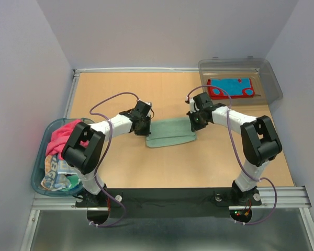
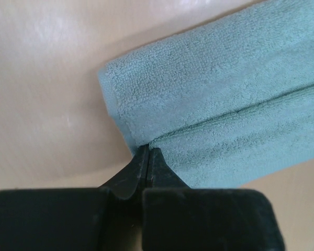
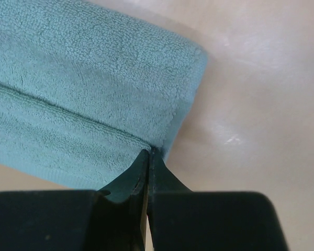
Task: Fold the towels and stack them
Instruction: Fold the towel
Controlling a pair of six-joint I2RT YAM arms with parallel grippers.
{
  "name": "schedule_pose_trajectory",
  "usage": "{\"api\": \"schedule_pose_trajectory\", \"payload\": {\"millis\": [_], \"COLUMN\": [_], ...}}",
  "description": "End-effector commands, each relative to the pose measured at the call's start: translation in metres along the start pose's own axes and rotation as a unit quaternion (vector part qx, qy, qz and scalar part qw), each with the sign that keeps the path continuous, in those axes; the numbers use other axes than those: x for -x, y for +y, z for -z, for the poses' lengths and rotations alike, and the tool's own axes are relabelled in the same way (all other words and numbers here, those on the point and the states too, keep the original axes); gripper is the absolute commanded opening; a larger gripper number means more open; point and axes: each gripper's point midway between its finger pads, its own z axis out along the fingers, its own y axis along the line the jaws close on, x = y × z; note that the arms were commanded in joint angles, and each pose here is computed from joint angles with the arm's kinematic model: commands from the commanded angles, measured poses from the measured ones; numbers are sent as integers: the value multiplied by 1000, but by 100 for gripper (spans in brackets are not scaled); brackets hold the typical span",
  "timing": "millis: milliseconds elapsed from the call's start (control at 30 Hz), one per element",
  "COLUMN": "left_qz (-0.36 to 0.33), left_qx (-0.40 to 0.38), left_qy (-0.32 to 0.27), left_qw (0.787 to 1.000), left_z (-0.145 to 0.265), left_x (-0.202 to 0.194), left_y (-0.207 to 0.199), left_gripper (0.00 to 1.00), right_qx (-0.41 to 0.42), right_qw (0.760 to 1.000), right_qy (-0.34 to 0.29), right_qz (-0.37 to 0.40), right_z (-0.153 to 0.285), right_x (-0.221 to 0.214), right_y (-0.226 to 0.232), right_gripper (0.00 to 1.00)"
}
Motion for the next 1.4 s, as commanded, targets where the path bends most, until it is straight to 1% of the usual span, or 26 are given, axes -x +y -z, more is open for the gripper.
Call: {"api": "schedule_pose_trajectory", "payload": {"millis": [0,133,233,367,500,633,733,800,933,1033,1367], "left_qz": [-19,-13,-14,-9,-8,-8,-11,-13,-17,-17,-6], "left_qx": [42,28,25,19,25,51,76,86,84,83,70], "left_qy": [-25,-54,-70,-71,-64,-59,-63,-73,-86,-86,-74], "left_qw": [999,998,997,997,998,997,995,994,993,993,995], "left_z": [8,25,38,42,38,30,24,23,27,28,13], "left_x": [21,33,33,22,8,1,0,7,17,17,1], "left_y": [12,3,-1,-6,-3,9,18,20,17,17,16], "left_gripper": [0,0,0,0,0,0,0,0,2,3,5], "right_qx": [-87,-88,-98,-103,-87,-68,-59,-59,-59,-59,-62], "right_qw": [996,994,993,991,993,996,997,997,997,997,996], "right_qy": [-37,-58,-71,-80,-76,-57,-46,-46,-54,-53,-66], "right_qz": [-4,4,7,4,-1,-7,-10,-12,-13,-13,-16], "right_z": [18,33,43,52,50,40,33,31,33,32,25], "right_x": [25,32,34,35,27,15,8,7,11,11,18], "right_y": [-40,-40,-42,-43,-37,-31,-28,-28,-28,-28,-30], "right_gripper": [0,1,1,1,3,4,4,4,4,4,4]}}
